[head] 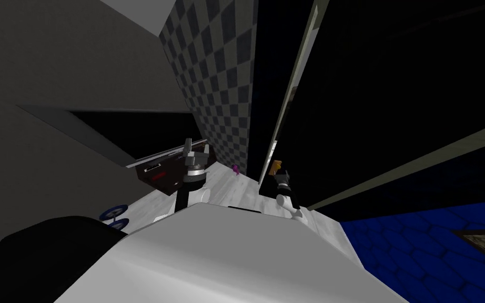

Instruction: Pull the door open

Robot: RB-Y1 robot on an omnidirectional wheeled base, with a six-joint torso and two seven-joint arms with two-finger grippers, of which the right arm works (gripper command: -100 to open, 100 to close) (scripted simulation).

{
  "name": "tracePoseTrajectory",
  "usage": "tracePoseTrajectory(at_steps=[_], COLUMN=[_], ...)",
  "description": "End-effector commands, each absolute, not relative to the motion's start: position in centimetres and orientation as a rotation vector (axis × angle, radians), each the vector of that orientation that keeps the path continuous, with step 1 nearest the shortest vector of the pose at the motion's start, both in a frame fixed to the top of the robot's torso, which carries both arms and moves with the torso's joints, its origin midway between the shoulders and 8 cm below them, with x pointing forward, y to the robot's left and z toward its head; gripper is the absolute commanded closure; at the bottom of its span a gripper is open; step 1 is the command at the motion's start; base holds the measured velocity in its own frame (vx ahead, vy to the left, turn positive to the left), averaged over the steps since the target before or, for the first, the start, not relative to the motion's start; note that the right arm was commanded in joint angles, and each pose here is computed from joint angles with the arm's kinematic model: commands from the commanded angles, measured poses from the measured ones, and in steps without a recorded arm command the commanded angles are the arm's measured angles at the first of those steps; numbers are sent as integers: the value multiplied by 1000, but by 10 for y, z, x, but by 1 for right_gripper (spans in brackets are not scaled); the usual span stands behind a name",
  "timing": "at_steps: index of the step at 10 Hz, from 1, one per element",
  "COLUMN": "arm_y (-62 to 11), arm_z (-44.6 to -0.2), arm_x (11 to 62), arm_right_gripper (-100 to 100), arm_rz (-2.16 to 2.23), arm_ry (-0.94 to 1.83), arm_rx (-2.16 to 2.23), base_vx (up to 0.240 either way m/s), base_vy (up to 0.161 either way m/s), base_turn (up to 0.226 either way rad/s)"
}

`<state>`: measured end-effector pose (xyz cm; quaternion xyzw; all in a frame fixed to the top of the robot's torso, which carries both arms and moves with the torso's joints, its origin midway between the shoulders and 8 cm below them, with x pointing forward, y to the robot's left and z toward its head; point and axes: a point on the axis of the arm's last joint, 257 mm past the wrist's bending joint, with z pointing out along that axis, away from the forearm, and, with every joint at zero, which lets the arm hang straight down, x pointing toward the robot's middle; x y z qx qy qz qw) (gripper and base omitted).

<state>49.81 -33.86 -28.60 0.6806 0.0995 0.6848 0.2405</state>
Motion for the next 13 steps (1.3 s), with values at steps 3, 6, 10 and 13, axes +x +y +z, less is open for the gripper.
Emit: tracePoseTrajectory(at_steps=[3,6,10,13], arm_y=[-337,-336,-334,-361], arm_z=[-289,-292,-295,-298], arm_x=[497,496,494,490], arm_right_gripper=[-100,-100,-100,-100], arm_rz=[1973,2032,2101,2087], arm_ry=[103,-9,-163,-217], arm_rx=[1964,2023,2098,2091], base_vx=[-81,-71,-88,8], base_vy=[-36,-41,-32,-6], base_turn=[99,55,66,126])
